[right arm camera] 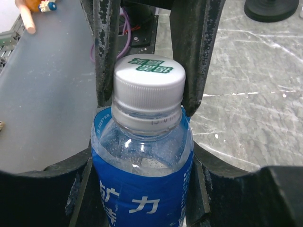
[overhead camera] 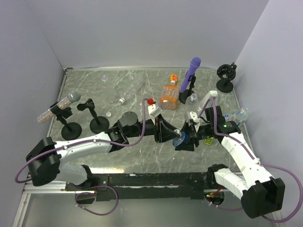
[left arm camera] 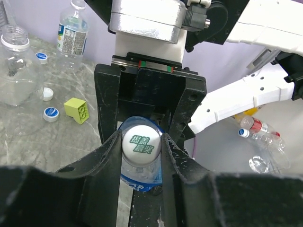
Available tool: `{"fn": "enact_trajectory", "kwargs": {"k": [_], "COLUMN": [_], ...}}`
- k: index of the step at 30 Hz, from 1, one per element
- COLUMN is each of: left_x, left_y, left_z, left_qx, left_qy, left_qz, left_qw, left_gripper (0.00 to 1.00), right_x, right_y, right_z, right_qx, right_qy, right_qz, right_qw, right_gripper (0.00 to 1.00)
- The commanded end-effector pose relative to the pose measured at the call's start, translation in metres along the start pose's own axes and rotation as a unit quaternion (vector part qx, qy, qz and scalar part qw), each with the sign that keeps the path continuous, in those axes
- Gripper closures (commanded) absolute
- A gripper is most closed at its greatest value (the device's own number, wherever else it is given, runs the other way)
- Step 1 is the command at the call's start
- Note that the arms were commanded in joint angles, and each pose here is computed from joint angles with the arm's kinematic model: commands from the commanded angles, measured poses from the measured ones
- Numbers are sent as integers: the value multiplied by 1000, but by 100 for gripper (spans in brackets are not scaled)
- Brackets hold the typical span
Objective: Unscrew the bottle caps
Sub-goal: Unscrew the bottle cap from the plastic bottle.
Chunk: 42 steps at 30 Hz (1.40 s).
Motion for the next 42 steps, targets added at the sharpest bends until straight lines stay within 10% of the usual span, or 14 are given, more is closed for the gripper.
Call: {"fn": "enact_trajectory", "kwargs": {"k": [1,7,13,26,35,37,42], "left_x": [-19,-32,-46,-36,-31,-33,-45], "left_y": [4,5,-8,-37,-42,-38,-27], "left_z": [12,17,15,-2,-15,-11,-2], "left_qx": [-40,-88,-143,-238,-238,-241,-225], "left_qy": [6,28,101,280,264,260,232], "left_qz": [-34,-12,104,396,432,429,390], "left_qw": [999,996,979,841,829,831,862], "left_gripper": [78,99,99,99,99,86,10], "right_x": [-7,-10,-15,-16,-16,-16,-16], "right_y": [0,0,0,1,1,1,1], "right_z": [16,15,13,12,14,14,14], "right_qx": [-16,-10,-1,2,0,1,1], "right_qy": [44,41,37,35,37,36,38], "right_qz": [5,-2,-12,-17,-17,-17,-18], "right_qw": [999,999,999,999,999,999,999], "right_gripper": [87,87,87,88,88,88,88]}}
Point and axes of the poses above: each gripper's point midway between its finger pads, its own y axis back along the fingers, its own x axis along the line the jaws close on, z = x × y, the point moved 4 cm from there along y, back along the fingers, and after that the axes turned 13 degrees about y, right-handed, at the moved point
